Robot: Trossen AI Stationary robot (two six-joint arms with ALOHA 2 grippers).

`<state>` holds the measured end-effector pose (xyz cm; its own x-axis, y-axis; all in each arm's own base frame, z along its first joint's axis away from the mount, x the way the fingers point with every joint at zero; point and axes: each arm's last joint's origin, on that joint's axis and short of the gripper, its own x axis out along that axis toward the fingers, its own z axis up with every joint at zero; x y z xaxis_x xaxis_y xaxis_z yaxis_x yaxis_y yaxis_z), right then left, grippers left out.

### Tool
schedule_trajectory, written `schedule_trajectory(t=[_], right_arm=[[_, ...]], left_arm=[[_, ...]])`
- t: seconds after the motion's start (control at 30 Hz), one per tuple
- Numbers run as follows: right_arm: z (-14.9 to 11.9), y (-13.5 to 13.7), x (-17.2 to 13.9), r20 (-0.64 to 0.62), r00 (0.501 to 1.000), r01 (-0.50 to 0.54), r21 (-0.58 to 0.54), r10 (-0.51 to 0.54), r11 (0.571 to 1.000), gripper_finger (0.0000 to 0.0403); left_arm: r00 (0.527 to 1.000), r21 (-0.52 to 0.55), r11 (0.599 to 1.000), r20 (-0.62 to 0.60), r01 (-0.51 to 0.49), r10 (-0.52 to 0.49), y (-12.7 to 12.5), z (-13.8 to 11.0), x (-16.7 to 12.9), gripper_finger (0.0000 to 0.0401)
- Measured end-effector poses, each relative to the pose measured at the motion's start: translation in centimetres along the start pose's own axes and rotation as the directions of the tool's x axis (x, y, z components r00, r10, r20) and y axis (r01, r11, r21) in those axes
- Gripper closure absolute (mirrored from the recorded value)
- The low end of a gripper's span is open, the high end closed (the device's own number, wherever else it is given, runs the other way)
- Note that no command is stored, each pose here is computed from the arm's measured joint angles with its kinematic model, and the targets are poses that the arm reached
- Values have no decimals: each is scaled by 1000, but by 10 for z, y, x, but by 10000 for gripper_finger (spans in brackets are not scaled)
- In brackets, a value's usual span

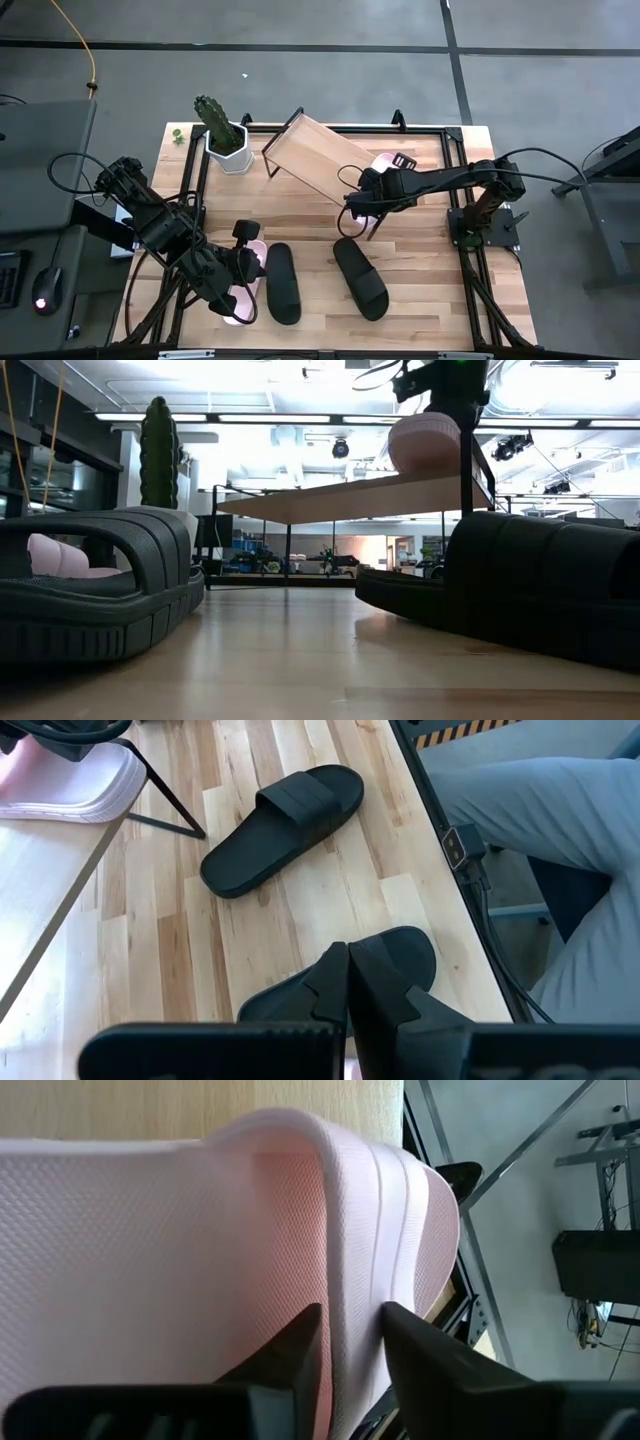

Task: Pick and place slides into the shelf
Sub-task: Put the right pink slipper on the shelf

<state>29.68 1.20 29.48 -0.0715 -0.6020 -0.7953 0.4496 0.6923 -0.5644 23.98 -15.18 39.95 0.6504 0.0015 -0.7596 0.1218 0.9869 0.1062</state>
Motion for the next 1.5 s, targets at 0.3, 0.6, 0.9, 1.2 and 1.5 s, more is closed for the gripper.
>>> schedule_trajectory(t=[0.3, 0.6, 0.9, 1.2, 1.5], right_arm=[[1, 3, -1, 23, 1000, -15, -23, 16, 1000, 279], [3, 5, -2, 37, 999, -34, -24, 35, 999, 279], [2, 12, -6, 56, 995, -79, -49, 82, 996, 278], [-2, 15, -9, 58, 995, -73, -55, 76, 996, 278], [-7, 10, -9, 24, 999, -20, -45, 21, 999, 278]], left_arm=[[1000, 0, 1000, 0, 0, 0, 0, 0, 0, 400], [1000, 0, 1000, 4, -12, 12, 0, 0, 0, 400], [1000, 0, 1000, 8, -25, 25, 1, 0, 0, 400], [999, 0, 999, 10, -32, 32, 1, 0, 0, 400], [999, 0, 999, 10, -32, 32, 1, 0, 0, 400]])
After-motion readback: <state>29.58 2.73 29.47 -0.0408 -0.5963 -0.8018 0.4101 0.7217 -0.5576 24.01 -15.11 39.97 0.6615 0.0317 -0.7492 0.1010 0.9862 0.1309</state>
